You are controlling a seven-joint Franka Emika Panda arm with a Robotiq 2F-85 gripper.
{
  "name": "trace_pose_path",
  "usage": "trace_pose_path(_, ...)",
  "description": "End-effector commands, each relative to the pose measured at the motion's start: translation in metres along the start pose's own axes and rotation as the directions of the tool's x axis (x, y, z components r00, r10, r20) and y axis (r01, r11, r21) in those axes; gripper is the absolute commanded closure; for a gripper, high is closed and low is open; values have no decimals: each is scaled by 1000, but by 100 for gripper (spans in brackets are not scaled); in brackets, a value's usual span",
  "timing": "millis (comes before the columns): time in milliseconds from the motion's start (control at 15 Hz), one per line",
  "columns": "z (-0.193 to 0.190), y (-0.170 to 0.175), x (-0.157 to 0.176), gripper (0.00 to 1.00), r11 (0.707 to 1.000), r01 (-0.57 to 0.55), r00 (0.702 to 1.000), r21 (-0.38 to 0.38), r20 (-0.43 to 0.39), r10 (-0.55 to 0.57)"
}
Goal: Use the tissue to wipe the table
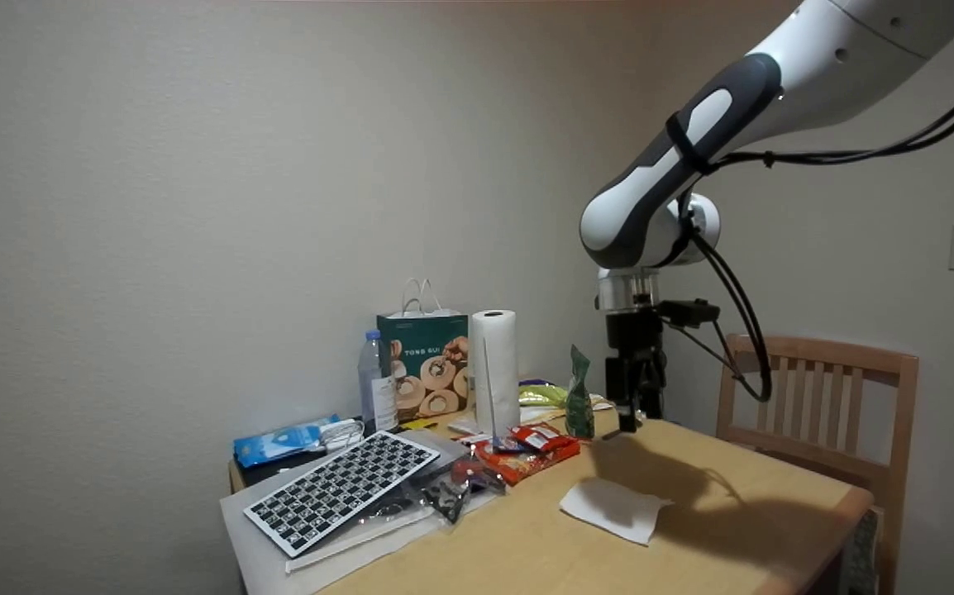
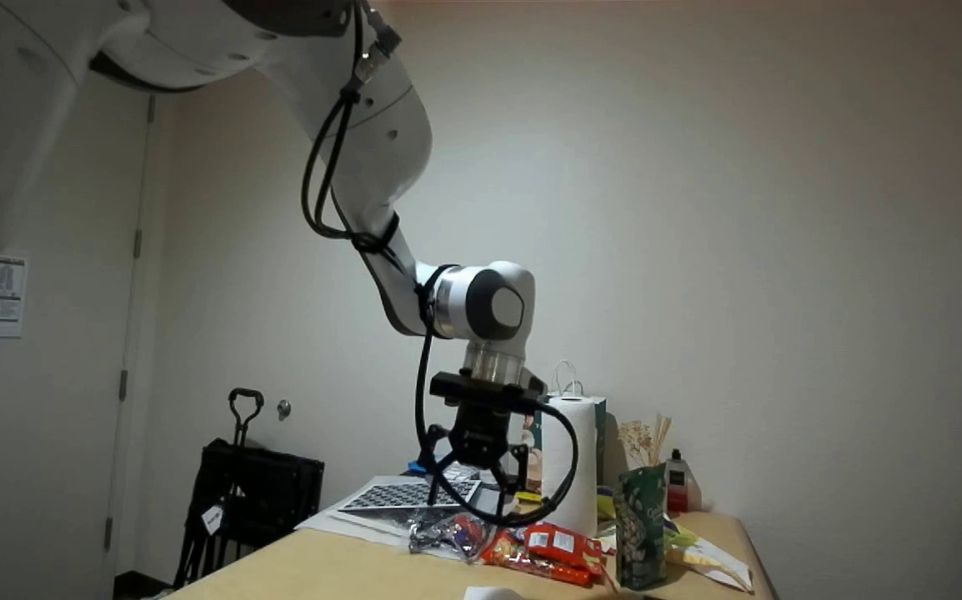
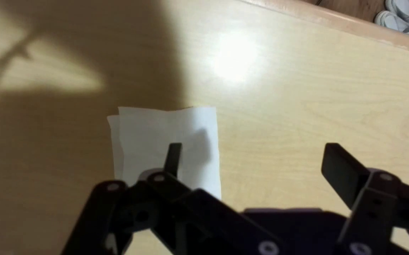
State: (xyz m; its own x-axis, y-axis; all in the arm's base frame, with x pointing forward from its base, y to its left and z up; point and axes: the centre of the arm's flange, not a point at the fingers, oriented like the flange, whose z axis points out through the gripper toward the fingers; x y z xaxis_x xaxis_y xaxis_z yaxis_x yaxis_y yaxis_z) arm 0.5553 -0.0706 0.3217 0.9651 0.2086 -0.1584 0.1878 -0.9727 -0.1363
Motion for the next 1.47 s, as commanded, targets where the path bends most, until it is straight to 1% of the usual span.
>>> trace_pose_path(0,34,10,-3,0,1000,7,999,25,48,-8)
trace_pose_path(67,24,2,1,0,1000,-4,999,13,42,4)
trace_pose_path(200,36,6,1,0,1000,-11,998,19,63,10)
trace_pose_path(400,36,8,1,0,1000,-14,998,20,63,12)
trace_pose_path(533,41,12,16,0,999,-45,997,-18,67,46)
trace_pose_path(600,43,15,25,0,995,-86,994,-42,65,89)
trace_pose_path(867,53,14,64,0,985,-144,981,-95,118,155)
trace_pose_path(1000,60,6,78,0,984,-142,974,-110,163,159)
trace_pose_path(1067,61,3,81,0,985,-127,971,-120,186,148)
trace_pose_path(1133,63,5,62,0,988,-124,980,-92,144,137)
trace_pose_path(1267,68,0,72,0,988,-116,977,-100,167,131)
trace_pose_path(1400,68,0,75,0,988,-114,977,-101,168,130)
